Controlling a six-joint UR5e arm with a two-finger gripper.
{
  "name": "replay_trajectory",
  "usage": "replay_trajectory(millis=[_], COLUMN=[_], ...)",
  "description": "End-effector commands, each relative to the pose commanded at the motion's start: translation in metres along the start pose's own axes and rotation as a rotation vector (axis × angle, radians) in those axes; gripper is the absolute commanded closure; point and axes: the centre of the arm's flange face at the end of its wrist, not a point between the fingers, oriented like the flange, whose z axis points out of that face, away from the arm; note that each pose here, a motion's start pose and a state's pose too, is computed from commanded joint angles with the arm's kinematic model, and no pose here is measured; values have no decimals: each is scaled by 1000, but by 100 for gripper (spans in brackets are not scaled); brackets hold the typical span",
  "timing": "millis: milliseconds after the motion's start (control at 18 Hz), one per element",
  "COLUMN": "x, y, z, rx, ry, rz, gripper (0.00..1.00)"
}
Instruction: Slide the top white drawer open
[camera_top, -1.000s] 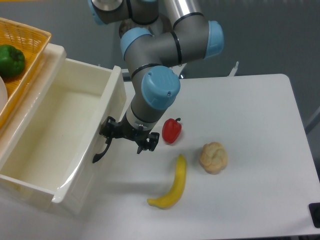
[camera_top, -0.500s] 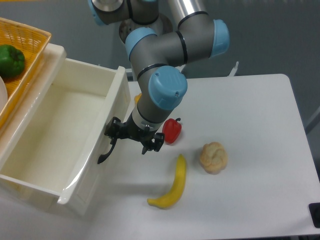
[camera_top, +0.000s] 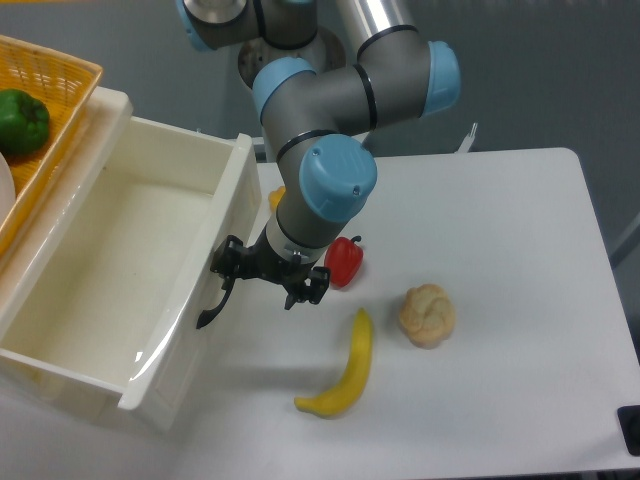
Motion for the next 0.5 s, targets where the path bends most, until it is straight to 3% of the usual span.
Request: replay_trajectory(millis=[500], x=[-11], y=[2], z=[-11], rx=[47], ry=[40], rz=[-24], gripper=[0])
